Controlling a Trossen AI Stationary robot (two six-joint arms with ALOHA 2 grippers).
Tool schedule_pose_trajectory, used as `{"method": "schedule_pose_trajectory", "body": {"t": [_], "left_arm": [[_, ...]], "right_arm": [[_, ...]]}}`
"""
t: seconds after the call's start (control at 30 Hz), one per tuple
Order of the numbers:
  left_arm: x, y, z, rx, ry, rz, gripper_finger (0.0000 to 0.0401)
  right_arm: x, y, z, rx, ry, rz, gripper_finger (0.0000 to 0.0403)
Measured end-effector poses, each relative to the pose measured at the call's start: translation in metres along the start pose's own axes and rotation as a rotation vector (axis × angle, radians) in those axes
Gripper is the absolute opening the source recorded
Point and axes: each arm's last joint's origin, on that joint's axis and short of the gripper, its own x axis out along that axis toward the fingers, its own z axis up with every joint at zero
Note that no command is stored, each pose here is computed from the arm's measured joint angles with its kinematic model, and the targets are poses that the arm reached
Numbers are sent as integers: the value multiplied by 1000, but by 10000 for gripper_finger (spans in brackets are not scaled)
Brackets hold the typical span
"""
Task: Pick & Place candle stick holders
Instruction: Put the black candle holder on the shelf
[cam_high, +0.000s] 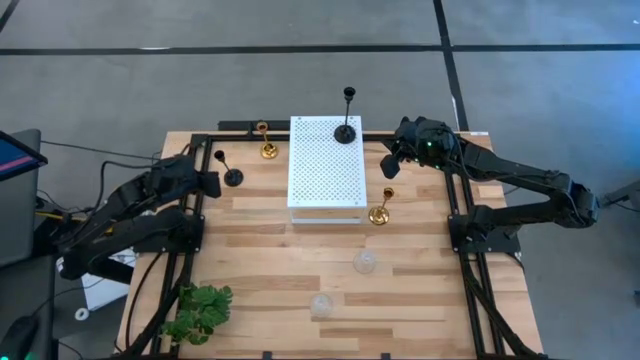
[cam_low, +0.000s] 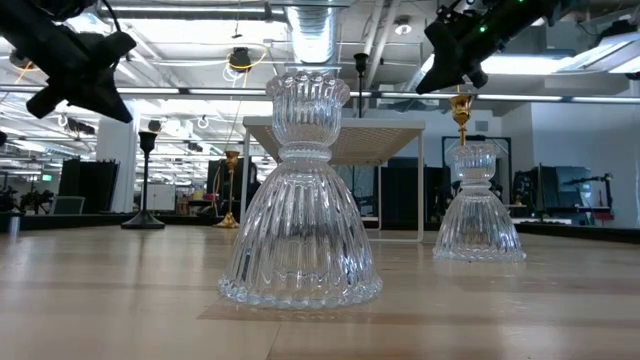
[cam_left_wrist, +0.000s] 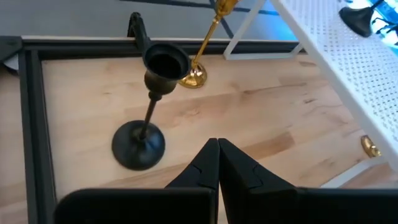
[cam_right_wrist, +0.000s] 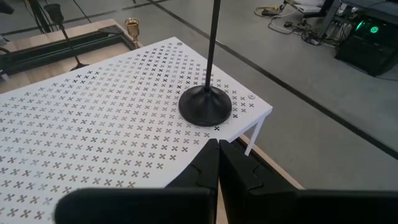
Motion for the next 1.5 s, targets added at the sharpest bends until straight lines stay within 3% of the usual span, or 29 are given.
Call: {"method": "schedule_pose_trajectory", "body": {"t": [0.27,0.4,0.53,0.73,0.97,1.5], "left_arm": [[19,1,-16,36,96,2,2],[34,-8,-24,-35,103,-96,2],[41,-26,-24,11,65,-193,2],[51,-46,-46,118,133,-102,2],[55,-63,-77,193,97,24,1],[56,-51,-93,169,71,203,1]], "right_arm": [[0,0,0,0,0,0,0],[0,0,0,0,0,0,0],[0,0,0,0,0,0,0],[0,0,0,0,0,0,0],[0,0,0,-1,1,0,0],[0,0,0,-8,1,0,0]]}}
